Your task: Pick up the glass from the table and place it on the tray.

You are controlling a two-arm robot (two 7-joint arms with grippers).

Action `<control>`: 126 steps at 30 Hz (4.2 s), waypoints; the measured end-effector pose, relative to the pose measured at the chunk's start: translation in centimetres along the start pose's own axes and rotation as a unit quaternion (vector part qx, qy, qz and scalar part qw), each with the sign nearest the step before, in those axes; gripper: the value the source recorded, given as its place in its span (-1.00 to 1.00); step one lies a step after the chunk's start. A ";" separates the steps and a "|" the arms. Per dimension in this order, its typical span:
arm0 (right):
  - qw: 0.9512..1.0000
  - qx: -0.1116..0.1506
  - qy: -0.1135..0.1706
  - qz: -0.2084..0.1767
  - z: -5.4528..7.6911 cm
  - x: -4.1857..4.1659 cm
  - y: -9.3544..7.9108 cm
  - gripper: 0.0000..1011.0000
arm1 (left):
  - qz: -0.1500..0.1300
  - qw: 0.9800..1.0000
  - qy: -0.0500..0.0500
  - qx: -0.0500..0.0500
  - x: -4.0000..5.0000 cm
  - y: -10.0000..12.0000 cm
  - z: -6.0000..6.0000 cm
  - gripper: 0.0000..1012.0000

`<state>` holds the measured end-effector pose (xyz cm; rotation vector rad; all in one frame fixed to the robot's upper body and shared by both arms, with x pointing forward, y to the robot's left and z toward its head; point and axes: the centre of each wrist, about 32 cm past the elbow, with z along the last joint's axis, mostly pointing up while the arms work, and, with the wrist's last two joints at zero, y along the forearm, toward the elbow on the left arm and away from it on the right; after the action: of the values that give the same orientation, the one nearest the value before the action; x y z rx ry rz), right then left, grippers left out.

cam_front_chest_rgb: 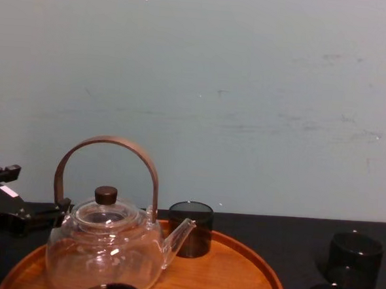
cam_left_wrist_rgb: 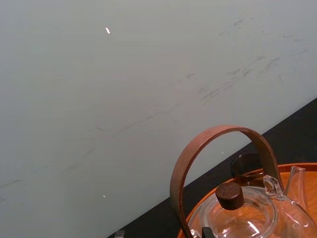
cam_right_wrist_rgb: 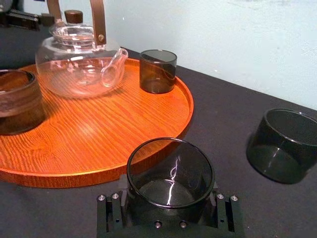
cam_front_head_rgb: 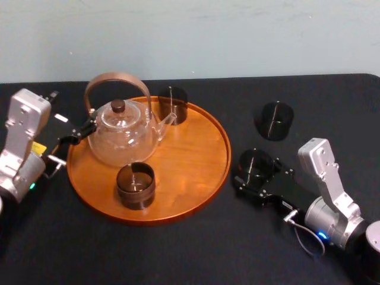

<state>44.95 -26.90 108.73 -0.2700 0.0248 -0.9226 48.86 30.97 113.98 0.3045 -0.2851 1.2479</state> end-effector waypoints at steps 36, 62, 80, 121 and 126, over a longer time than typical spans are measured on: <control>0.997 0.031 -0.036 0.062 6.9 -1.58 2.9 0.80 | 0.000 1.000 0.000 0.000 0.00 0.0 0.0 1.00; 0.993 0.020 -0.040 0.109 6.4 -4.45 6.7 0.80 | 0.000 1.000 0.000 0.000 0.00 0.0 0.0 1.00; 0.993 0.009 -0.030 0.112 4.5 -4.66 7.1 0.80 | 0.000 1.000 0.000 0.000 0.00 0.0 0.0 0.99; 0.993 0.001 -0.020 0.115 3.3 -5.38 8.1 0.80 | 0.000 1.000 0.000 0.000 0.00 0.0 0.0 0.99; 0.993 0.001 -0.020 0.115 3.3 -5.36 8.1 0.80 | 0.000 1.000 0.000 0.000 0.00 0.0 0.0 0.99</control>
<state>48.48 -17.31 109.47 -0.2782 0.0178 -0.6877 48.86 30.97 113.98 0.3045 -0.2850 1.2480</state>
